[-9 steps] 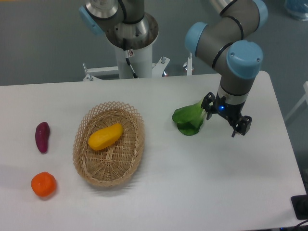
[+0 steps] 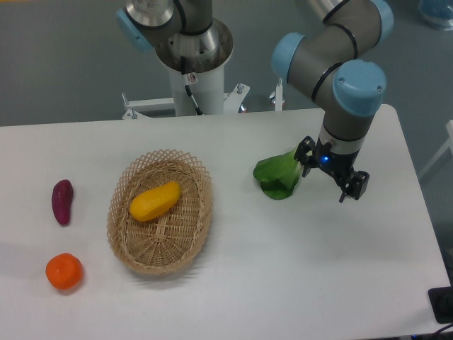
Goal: Pick up the mango from the basket
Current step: 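Move the gripper over the basket and lower it onto the yellow mango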
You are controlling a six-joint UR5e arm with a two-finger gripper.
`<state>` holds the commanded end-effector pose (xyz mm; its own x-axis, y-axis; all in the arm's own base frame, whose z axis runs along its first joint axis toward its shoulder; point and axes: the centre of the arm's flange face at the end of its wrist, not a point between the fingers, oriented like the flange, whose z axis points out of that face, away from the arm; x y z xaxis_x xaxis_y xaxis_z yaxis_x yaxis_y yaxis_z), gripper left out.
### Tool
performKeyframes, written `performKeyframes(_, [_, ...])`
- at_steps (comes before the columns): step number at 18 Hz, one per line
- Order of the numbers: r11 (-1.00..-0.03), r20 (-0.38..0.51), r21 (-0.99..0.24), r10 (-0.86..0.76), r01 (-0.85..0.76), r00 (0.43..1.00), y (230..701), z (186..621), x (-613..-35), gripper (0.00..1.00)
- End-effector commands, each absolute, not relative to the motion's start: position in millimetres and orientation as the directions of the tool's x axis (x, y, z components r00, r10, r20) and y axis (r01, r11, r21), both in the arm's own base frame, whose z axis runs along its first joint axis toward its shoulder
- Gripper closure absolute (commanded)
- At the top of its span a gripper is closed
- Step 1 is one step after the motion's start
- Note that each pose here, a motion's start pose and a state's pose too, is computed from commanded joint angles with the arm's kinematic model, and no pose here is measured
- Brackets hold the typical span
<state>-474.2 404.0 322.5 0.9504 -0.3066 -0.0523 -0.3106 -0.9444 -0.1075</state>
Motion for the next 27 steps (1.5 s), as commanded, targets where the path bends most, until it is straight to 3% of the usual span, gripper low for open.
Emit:
performKeyframes(11, [-0.944,0.030,-0.158,-0.296,-0.288,0.955,476.7,302.2,-376.0,0.00])
performKeyframes(17, [-0.927,0.077,-0.152,-0.356,-0.342,0.931,491.7,289.8,-302.5,0.00])
performKeyframes(20, [-0.942,0.118,-0.166,-0.313,-0.292,0.942,508.4,283.7,-265.3,0.00])
performKeyframes(27, [-0.931,0.149,-0.148,-0.356,-0.335,0.923,524.9,262.9,-210.6,0.00])
